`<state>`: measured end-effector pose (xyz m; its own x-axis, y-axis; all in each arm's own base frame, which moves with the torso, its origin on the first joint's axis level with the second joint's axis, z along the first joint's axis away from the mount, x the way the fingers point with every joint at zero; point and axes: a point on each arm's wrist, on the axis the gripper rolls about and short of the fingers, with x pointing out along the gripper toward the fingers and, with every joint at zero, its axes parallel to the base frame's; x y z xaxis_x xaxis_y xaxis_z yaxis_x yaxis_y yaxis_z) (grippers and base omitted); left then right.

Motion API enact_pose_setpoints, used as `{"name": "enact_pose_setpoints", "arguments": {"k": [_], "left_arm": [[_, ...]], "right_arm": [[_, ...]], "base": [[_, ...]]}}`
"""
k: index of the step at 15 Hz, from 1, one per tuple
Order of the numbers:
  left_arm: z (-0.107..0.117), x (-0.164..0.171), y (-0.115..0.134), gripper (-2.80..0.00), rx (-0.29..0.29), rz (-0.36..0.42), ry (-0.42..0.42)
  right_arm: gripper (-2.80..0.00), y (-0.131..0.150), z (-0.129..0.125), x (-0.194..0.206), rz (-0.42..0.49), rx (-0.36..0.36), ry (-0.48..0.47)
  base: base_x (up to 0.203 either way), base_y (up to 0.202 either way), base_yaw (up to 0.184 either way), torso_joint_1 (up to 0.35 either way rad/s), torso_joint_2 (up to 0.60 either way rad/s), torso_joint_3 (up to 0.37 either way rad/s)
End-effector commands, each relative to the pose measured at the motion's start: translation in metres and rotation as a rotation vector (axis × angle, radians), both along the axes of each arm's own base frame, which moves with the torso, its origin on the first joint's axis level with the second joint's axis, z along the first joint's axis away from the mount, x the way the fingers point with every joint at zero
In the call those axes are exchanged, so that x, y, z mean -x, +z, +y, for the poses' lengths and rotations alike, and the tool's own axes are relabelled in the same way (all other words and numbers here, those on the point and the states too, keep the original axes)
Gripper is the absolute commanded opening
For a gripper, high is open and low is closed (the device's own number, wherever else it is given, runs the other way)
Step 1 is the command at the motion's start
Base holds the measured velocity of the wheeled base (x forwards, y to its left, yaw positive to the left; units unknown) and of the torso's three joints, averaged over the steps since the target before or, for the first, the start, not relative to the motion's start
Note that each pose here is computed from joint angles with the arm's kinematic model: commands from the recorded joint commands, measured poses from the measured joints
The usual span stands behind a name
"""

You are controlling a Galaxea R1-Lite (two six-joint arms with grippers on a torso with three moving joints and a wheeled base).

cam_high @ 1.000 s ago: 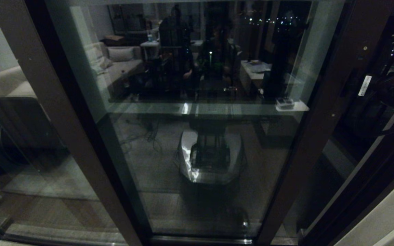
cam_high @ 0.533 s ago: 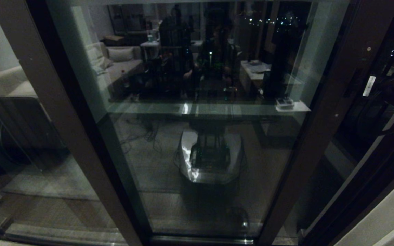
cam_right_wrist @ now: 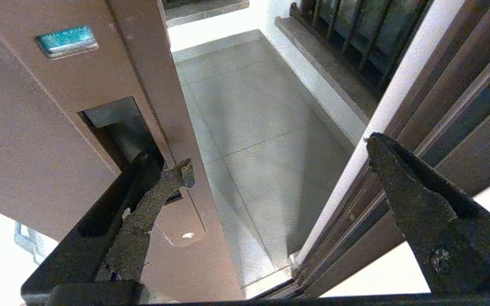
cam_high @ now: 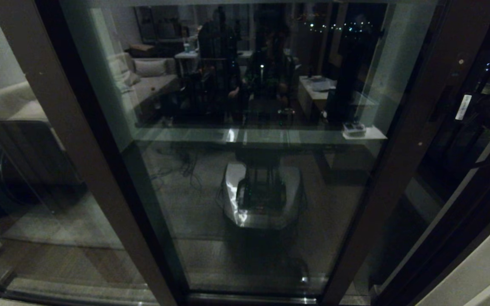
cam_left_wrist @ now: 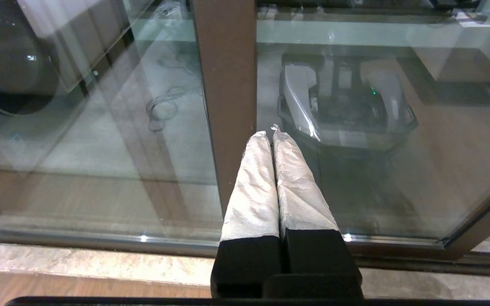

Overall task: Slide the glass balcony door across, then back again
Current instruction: Close the slid door

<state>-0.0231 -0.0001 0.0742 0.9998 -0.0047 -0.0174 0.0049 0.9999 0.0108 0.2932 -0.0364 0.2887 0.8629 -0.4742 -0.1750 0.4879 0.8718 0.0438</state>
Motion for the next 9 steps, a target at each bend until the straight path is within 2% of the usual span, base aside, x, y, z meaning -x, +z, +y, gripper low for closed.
{"name": "enact_pose_setpoints", "arguments": {"k": [1, 9], "left_arm": [[0.000, 0.000, 0.000, -2.80, 0.000, -0.001, 0.000], [0.000, 0.000, 0.000, -2.80, 0.000, -0.002, 0.001]], "right_arm": [[0.00, -0.001, -0.006, -0.004, -0.009, 0.012, -0.020], [0.00, -0.002, -0.026, -0.006, -0.010, 0.011, -0.042]], "base": [[0.000, 0.000, 0.000, 0.000, 0.00, 0.000], [0.000, 0.000, 0.000, 0.000, 0.00, 0.000]]}}
